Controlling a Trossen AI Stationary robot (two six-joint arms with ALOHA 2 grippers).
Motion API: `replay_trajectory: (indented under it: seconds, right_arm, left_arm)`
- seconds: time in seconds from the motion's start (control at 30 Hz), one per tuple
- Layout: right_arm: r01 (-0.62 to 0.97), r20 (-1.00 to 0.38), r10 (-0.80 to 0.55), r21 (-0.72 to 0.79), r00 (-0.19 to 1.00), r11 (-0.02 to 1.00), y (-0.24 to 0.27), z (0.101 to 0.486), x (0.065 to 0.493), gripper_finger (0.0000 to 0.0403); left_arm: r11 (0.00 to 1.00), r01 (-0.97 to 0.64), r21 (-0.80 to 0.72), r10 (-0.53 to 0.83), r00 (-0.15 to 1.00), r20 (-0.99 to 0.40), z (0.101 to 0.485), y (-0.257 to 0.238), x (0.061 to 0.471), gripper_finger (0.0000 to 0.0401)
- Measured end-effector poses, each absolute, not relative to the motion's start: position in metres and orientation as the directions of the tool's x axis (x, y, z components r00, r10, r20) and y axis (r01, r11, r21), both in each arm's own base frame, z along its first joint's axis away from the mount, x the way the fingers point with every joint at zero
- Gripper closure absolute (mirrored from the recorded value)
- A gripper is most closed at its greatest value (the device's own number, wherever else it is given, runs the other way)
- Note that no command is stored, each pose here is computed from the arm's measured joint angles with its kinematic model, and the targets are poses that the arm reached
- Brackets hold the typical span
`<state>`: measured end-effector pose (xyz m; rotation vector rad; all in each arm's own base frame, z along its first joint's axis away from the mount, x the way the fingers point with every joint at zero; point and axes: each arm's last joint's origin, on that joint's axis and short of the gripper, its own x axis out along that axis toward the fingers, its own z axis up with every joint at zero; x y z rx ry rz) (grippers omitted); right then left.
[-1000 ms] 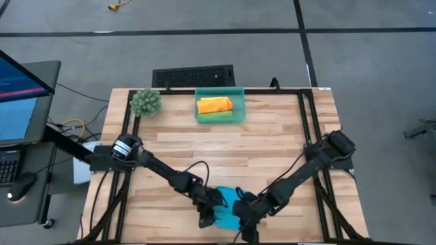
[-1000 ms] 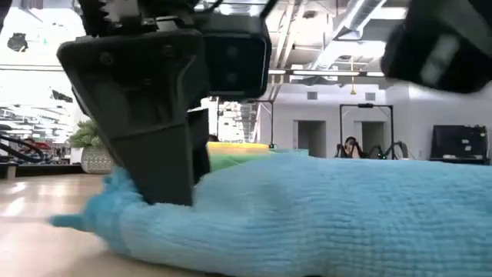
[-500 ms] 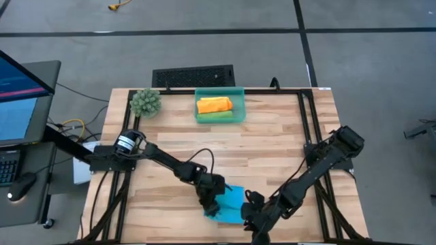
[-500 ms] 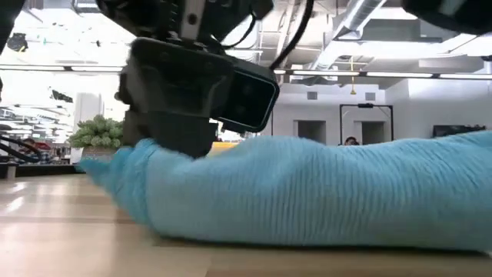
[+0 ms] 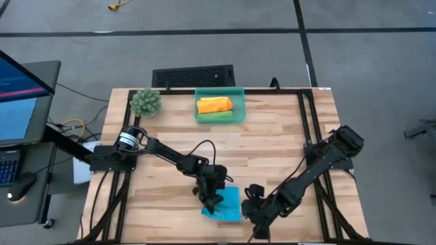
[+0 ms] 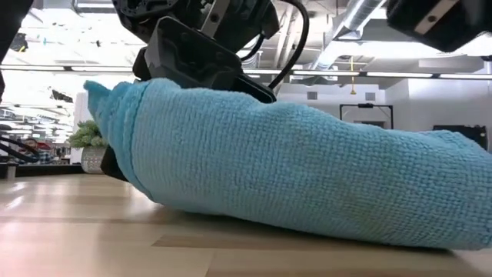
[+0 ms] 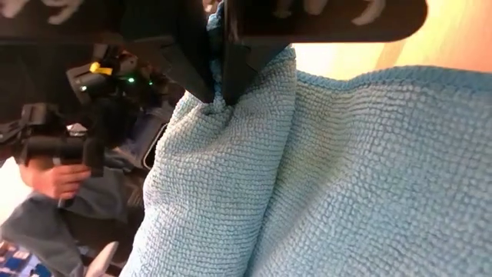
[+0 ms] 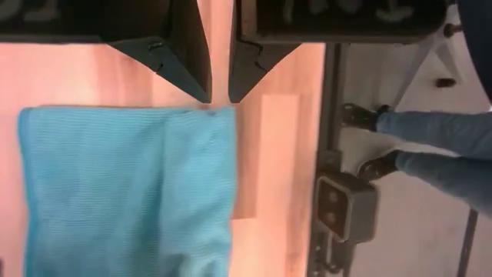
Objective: Roll microfiber towels into tight, uniform cylinder then place into a basket
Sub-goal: Roll the blue towel
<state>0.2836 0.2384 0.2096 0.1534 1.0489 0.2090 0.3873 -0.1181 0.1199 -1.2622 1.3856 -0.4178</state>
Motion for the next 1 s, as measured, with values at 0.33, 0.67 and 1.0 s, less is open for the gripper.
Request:
replay_trajectory:
  seconds: [0.33,0.67,1.0]
  right_arm:
    - [-0.200,-0.841,0.281,0.210,0.461,0.957,0.221,0.210,0.299,0.0313]
    - [-0.330,-0.791,0.318,0.156,0.522,0.931,0.222,0.215,0.306,0.0172]
    - [-0.367,-0.781,0.339,0.152,0.524,0.918,0.243,0.182,0.316,0.0149]
  left_arm:
    - [0.320,-0.485,-0.814,-0.848,0.237,-0.475,0.121,-0.116,0.388,0.0397]
    - [0.316,-0.490,-0.812,-0.848,0.238,-0.474,0.122,-0.115,0.389,0.0397]
    - [0.319,-0.477,-0.819,-0.851,0.237,-0.469,0.122,-0.116,0.389,0.0397]
